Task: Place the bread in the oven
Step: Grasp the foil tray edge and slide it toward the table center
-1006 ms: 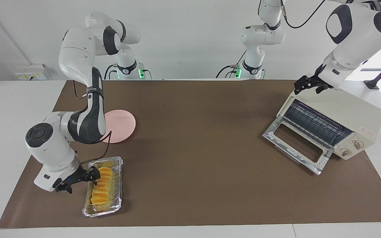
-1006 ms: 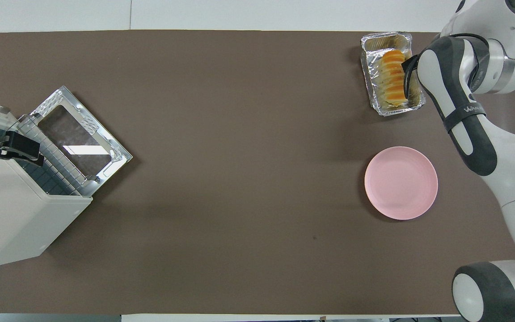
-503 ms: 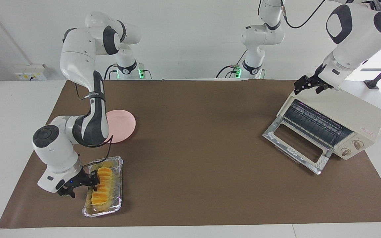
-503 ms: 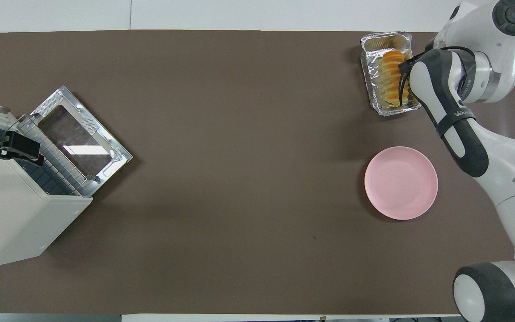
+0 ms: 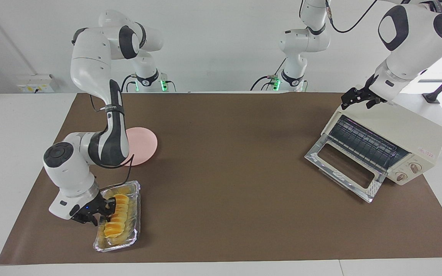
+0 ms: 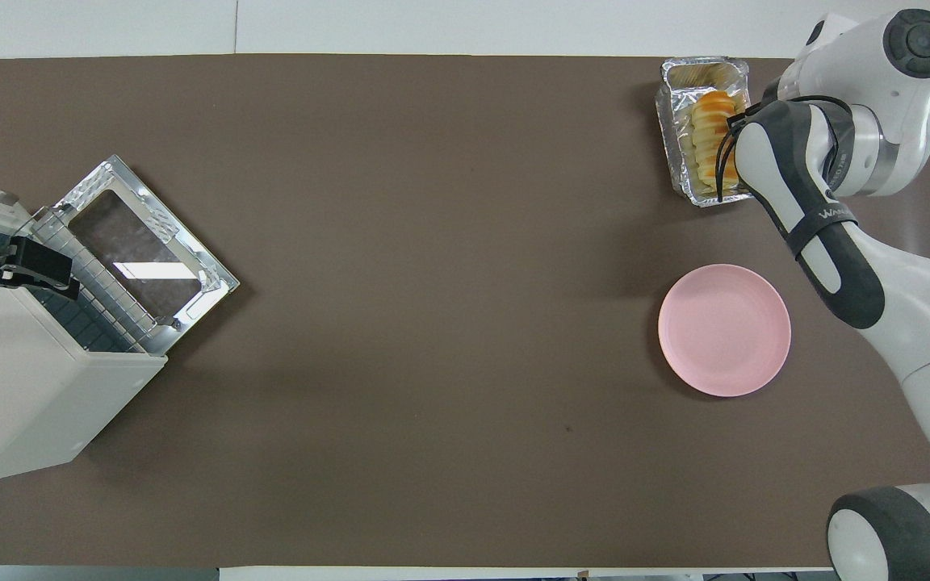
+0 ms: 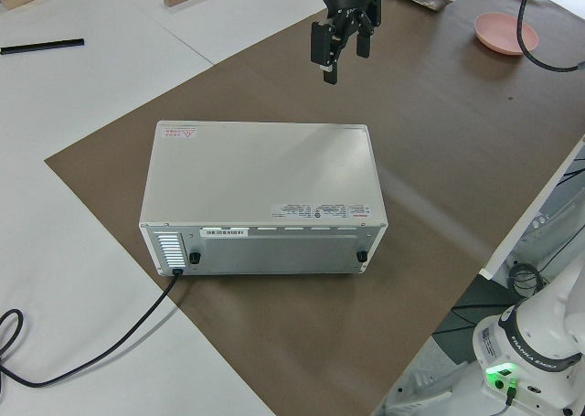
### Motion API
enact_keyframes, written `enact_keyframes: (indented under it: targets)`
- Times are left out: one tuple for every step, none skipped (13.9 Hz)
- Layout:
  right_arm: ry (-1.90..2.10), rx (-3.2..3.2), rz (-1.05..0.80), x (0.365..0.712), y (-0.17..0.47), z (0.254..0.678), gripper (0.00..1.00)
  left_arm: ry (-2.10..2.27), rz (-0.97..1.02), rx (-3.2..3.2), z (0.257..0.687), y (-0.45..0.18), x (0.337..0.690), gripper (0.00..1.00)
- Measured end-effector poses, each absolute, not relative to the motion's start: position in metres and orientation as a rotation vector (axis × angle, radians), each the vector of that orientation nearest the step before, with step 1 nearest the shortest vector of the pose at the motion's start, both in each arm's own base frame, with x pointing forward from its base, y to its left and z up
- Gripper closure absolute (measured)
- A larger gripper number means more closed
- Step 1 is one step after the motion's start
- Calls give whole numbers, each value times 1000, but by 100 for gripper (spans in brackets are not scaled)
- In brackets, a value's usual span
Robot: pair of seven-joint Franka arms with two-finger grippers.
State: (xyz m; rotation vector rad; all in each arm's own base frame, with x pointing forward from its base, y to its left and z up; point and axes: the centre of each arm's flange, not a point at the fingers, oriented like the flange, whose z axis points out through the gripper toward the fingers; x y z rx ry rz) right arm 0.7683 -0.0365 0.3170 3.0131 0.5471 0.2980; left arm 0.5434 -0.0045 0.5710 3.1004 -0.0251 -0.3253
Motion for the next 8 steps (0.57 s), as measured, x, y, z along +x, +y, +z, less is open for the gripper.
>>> enact_keyframes:
  targets:
    - [547, 3014, 296, 768, -37, 317, 81, -25, -325, 3100, 571, -4, 543, 0]
    - [548, 3015, 294, 767, -36, 316, 91, -25, -325, 3100, 571, -4, 543, 0]
    - [549, 3015, 293, 767, -36, 316, 98, -25, -325, 3100, 571, -4, 543, 0]
    - [550, 3016, 293, 767, -35, 316, 98, -25, -325, 3100, 571, -4, 543, 0]
    - [550, 3016, 292, 767, -35, 317, 99, -25, -325, 3100, 571, -4, 543, 0]
    - [551, 3017, 290, 767, -35, 317, 99, -25, -325, 3100, 571, -4, 543, 0]
    - [552, 3020, 279, 766, -34, 318, 99, -25, -325, 3100, 571, -4, 543, 0]
    - [554, 3026, 251, 764, -34, 320, 99, -25, -325, 3100, 571, -4, 543, 0]
